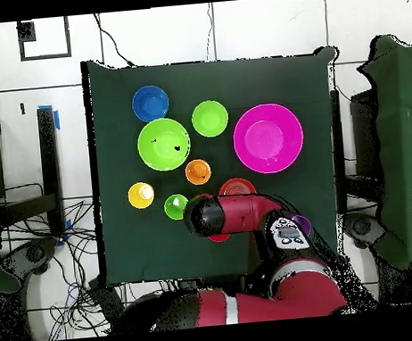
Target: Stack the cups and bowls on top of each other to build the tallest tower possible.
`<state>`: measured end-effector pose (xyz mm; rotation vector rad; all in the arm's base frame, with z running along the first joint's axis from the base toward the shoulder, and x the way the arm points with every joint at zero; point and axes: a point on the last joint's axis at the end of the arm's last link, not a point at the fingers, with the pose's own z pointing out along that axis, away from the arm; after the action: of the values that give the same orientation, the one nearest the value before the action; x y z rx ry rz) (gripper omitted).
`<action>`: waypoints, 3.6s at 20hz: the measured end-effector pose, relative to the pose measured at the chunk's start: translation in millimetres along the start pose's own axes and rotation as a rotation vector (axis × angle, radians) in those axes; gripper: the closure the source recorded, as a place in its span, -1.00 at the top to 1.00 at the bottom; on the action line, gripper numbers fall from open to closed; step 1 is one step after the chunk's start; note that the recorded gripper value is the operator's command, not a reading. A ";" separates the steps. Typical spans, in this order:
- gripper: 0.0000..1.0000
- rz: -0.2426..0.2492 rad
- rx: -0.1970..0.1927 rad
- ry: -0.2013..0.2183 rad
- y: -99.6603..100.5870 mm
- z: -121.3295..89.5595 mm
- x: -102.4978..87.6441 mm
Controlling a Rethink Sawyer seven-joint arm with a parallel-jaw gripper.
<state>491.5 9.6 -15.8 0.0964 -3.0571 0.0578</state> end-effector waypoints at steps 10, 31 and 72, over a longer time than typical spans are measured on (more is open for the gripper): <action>1.00 0.023 -0.030 0.021 -6.0 20.3 0.8; 1.00 0.050 -0.026 0.021 -34.4 41.2 -11.8; -1.00 0.021 0.202 -0.019 -25.4 -18.9 -55.5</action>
<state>549.9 -11.6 -0.7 0.0785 -3.0626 0.3684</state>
